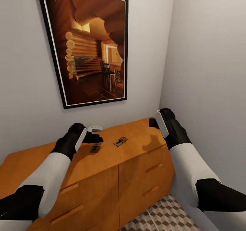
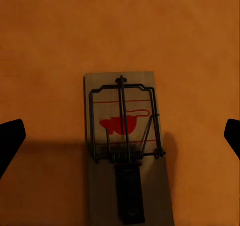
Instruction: Take the four mousetraps from the cabinet in the bathroom and place them on the bathroom floor. Make sure all four end up on the same floor surface, and ensure that at least two of them are either under or directly next to the same bathroom sink.
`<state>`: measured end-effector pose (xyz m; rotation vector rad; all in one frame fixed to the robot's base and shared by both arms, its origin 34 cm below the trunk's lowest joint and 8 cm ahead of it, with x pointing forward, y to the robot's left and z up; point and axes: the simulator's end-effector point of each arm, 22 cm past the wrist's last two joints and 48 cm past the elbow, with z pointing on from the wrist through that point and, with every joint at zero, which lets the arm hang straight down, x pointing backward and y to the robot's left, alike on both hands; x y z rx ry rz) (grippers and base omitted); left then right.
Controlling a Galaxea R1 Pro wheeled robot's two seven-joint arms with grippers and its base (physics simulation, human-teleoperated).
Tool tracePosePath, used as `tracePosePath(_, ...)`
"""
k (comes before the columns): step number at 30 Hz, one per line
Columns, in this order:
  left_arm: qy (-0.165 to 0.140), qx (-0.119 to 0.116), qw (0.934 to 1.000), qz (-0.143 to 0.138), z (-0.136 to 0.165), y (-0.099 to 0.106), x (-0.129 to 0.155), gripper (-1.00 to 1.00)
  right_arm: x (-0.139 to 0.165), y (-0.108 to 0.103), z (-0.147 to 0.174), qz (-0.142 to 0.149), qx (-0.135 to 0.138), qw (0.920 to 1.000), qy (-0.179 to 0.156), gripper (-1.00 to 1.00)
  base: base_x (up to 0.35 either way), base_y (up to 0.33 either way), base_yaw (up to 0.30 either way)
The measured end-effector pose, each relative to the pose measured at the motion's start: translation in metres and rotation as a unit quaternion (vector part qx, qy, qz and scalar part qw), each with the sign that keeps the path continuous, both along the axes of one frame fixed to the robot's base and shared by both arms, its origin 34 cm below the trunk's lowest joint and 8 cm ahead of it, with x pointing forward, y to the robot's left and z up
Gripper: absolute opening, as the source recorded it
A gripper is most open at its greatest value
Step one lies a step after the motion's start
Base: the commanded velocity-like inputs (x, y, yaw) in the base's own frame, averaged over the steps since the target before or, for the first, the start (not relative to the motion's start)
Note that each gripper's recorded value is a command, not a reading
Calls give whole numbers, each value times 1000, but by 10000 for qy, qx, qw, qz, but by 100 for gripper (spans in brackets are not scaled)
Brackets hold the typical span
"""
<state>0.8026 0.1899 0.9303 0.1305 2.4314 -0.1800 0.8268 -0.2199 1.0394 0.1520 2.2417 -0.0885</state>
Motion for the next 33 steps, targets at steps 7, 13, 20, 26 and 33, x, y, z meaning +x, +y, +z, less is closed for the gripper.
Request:
tracePosePath(7,-25,-2,10000,-18,2,-1,0,100,0,-5,0,-29,-16,10000,1,-100,0,0,0)
tracePosePath(13,-41,-19,10000,-27,3,-3,1,100,0,-5,0,-33,-14,10000,2,-100,-2,-2,0)
tracePosePath(20,-46,-36,10000,-28,4,-4,1,100,0,-5,-1,-33,-13,10000,4,-100,-116,-98,0)
tracePosePath(26,-45,-32,10000,-26,4,-4,1,100,0,-5,0,-35,-16,10000,1,-100,-64,-54,0)
tracePosePath(33,-47,-6,10000,-4,4,-1,1,100,0,-6,0,-39,-17,10000,3,-100,-11,-9,0)
